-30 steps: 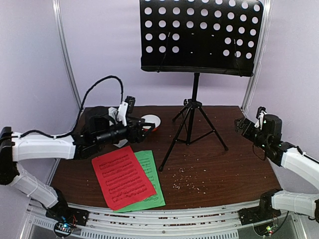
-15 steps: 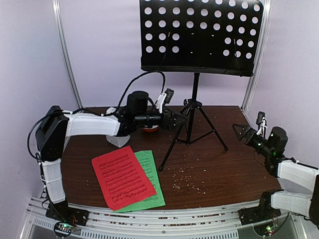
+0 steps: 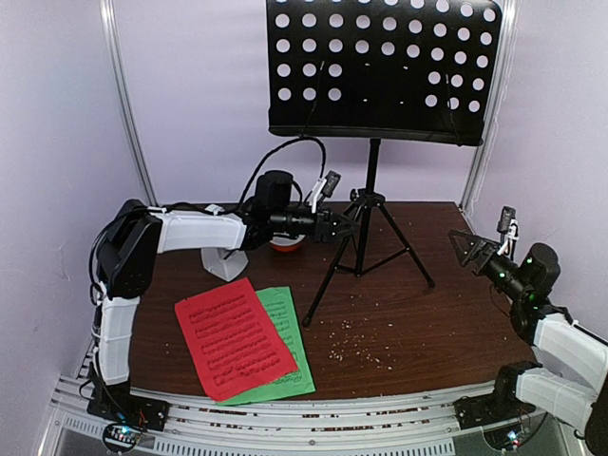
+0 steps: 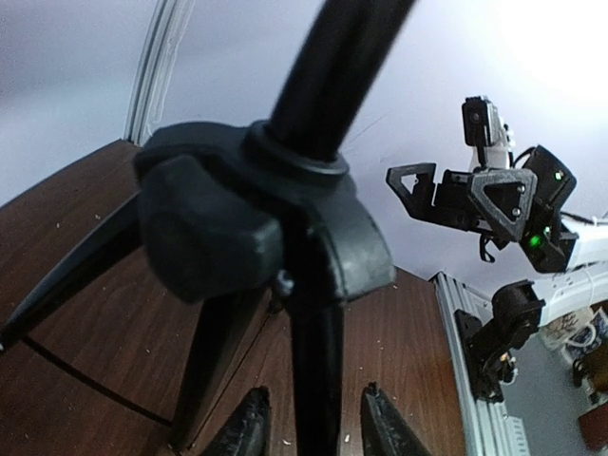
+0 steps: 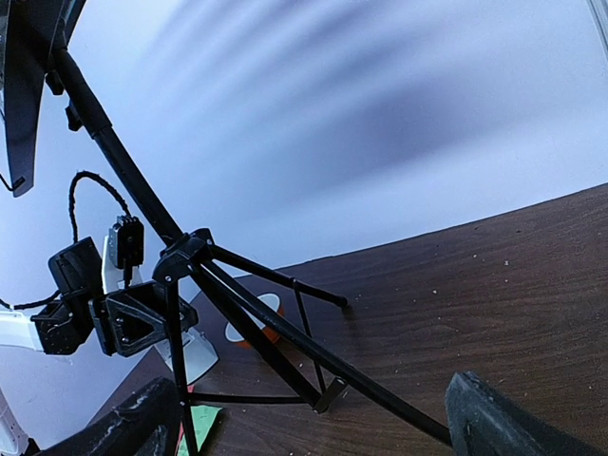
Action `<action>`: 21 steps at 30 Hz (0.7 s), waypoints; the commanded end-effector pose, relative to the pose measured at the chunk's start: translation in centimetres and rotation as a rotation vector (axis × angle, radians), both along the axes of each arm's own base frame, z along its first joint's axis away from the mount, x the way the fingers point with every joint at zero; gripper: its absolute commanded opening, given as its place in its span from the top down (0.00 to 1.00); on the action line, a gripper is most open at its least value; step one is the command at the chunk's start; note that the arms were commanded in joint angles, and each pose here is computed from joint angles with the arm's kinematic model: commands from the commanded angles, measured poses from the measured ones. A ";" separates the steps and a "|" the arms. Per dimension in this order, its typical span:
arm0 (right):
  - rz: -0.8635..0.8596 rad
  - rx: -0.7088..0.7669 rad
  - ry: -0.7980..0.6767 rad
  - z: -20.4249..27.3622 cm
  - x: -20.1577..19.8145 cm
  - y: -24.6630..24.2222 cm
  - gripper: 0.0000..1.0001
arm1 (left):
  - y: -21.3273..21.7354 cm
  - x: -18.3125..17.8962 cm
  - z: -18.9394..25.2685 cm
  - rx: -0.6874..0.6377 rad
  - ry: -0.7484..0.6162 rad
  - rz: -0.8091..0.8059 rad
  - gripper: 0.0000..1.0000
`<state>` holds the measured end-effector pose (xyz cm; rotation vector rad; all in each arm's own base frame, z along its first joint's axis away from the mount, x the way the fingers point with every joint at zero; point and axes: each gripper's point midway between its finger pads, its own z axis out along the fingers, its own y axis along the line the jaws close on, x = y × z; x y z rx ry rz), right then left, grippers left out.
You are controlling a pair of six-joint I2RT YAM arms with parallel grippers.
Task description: Pack up the instrument practice props
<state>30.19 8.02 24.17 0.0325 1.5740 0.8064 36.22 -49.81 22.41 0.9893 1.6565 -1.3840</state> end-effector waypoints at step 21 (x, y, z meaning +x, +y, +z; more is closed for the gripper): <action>-0.010 0.005 -0.058 3.3 -2.3 -0.2 0.00 | 2.3 0.5 2.6 -0.038 -0.120 0.181 1.00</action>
